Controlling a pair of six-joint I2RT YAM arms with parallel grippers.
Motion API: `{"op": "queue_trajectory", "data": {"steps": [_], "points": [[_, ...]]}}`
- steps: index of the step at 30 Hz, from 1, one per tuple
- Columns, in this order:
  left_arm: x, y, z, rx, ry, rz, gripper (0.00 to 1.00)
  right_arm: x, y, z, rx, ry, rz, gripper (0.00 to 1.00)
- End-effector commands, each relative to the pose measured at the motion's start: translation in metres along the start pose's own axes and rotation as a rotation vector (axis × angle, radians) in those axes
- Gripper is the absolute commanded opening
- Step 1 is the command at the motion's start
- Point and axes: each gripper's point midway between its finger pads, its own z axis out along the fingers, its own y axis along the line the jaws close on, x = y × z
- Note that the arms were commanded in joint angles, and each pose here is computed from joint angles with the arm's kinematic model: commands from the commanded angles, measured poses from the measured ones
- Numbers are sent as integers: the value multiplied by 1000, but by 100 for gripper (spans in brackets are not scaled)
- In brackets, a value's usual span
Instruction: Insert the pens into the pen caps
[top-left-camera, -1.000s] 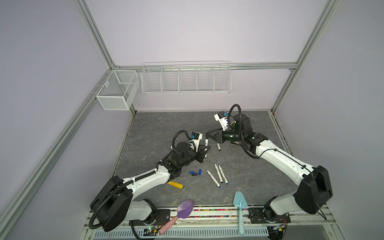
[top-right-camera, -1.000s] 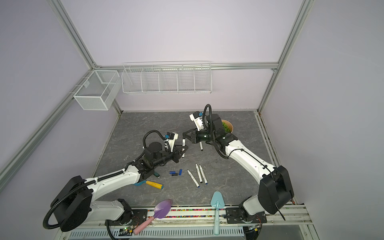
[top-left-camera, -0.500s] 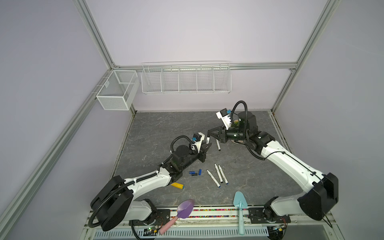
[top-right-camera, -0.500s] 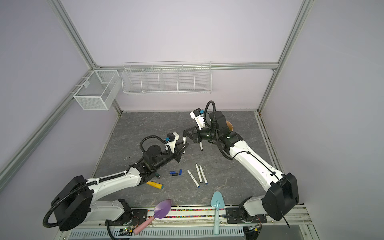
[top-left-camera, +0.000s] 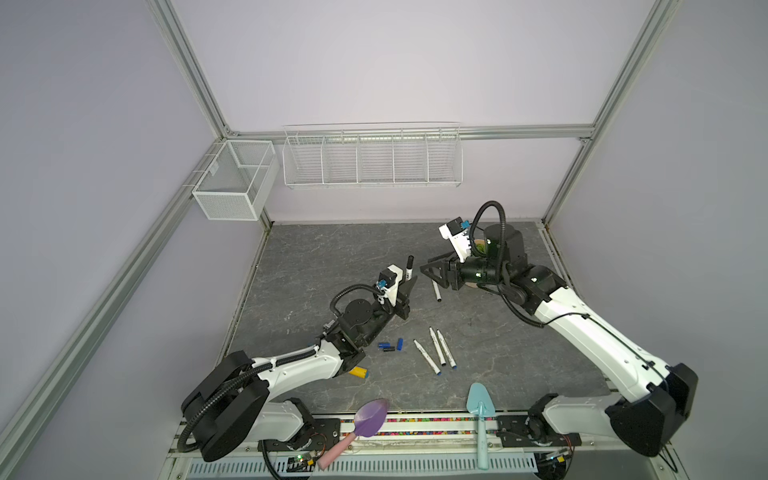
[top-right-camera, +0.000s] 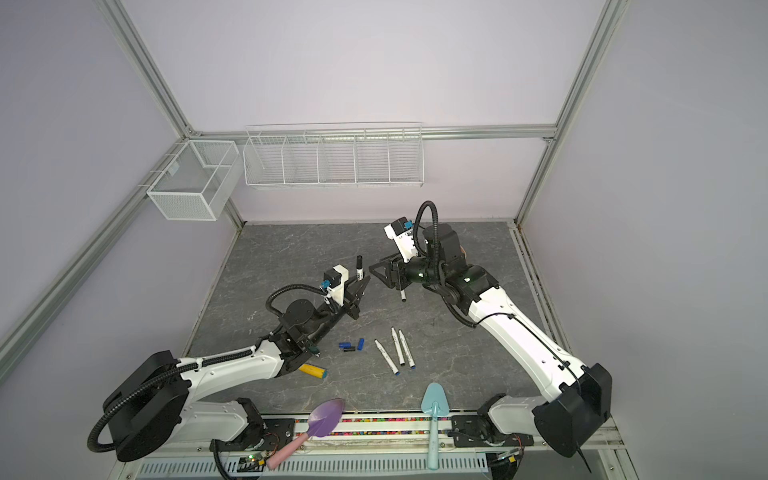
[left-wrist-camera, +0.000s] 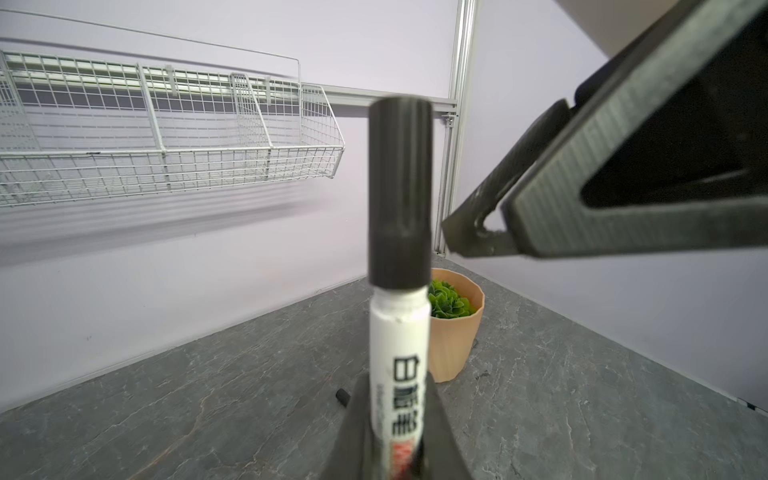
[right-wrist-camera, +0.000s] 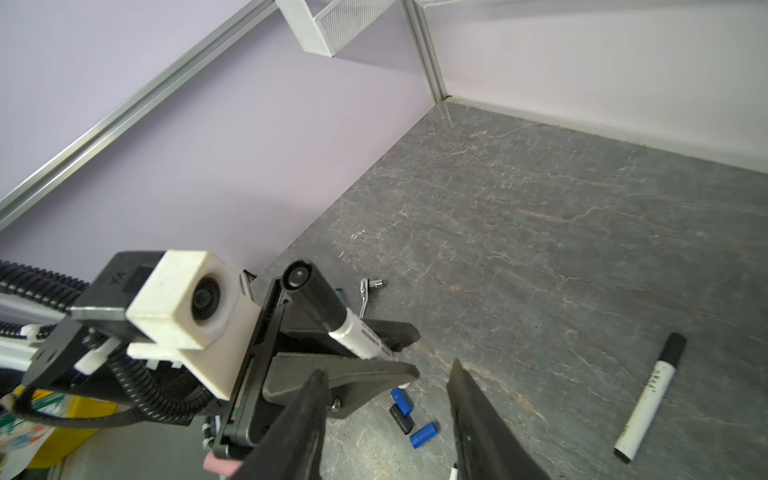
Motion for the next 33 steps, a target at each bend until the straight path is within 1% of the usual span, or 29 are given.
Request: {"op": "queue_trajectory", "data": {"steps": [1,4,5,12,17,19,21,22,24,27,30,33], "points": [[-6,-4,-4,-23,-50,85,0,-30,3,-18,62,-102,-87,52],[-5,-18,-6,-12,-51,176,0,-35,13,-17,23,-98,-109,52],[-4,-20,-6,-13,-54,179,0,-35,17,-14,8,-91,-114,53],[-3,-25,-1,7,-50,115,0,-24,46,14,-69,-22,-151,52],[-6,-25,1,5,-52,106,0,-10,49,28,-67,19,-141,50],[-6,-25,1,6,-52,101,0,-7,46,31,-58,26,-133,46],[-6,-25,1,7,-50,97,0,-6,42,33,-45,29,-130,40],[-6,-25,1,6,-50,93,0,-6,41,34,-42,31,-131,36],[-8,-25,1,9,-51,87,0,-4,39,36,-37,35,-124,23],[-14,-26,2,11,-63,67,0,0,36,39,-41,50,-98,13],[-31,-26,2,12,-103,15,0,6,29,42,-50,72,-52,8],[-55,-27,3,28,-162,-74,0,14,15,46,-40,101,22,7]]}}
